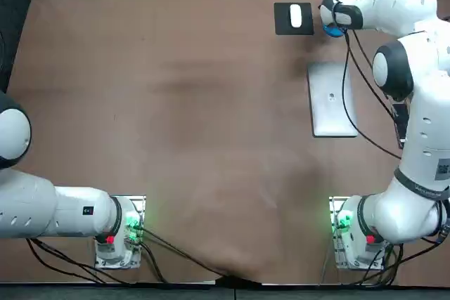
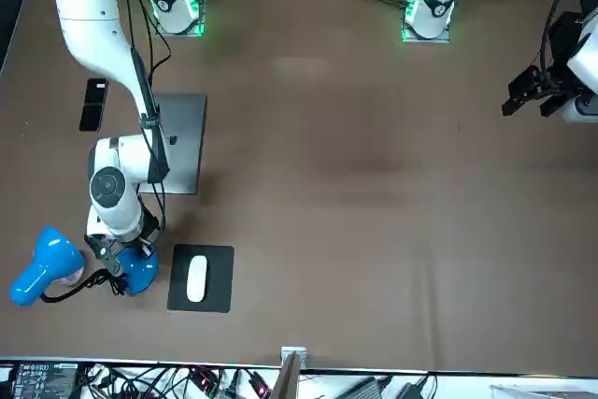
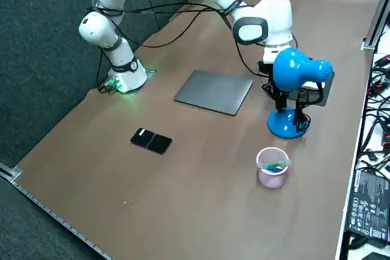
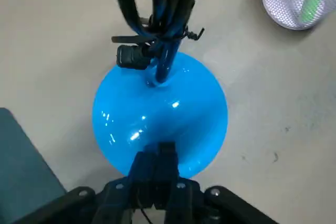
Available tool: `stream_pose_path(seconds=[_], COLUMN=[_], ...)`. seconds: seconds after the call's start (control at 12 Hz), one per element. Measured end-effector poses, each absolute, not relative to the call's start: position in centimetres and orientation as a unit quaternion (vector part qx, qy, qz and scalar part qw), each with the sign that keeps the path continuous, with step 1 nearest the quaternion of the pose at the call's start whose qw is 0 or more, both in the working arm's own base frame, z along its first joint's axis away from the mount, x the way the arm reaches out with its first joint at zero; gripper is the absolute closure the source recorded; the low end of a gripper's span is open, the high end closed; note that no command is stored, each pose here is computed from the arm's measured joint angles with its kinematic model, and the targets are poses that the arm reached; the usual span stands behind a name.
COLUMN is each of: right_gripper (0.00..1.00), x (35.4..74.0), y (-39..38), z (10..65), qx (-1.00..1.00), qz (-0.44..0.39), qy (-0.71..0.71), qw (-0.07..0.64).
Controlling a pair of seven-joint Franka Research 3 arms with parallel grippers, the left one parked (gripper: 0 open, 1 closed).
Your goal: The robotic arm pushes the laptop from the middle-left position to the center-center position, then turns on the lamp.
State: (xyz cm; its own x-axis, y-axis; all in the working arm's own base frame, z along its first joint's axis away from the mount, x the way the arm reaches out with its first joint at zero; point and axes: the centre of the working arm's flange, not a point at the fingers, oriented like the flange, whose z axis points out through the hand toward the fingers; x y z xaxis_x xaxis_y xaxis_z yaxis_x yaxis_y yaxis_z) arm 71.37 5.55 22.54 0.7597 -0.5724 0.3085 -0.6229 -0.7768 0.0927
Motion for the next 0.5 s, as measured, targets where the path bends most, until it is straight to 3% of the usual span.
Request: stream_pose_path(seconds=[0.5], right_gripper=[0.98], x=[71.39], y=[5.66], z=[22.03], qx=[0.934], qz=[0.134], qy=[-0.319], qw=[0.093])
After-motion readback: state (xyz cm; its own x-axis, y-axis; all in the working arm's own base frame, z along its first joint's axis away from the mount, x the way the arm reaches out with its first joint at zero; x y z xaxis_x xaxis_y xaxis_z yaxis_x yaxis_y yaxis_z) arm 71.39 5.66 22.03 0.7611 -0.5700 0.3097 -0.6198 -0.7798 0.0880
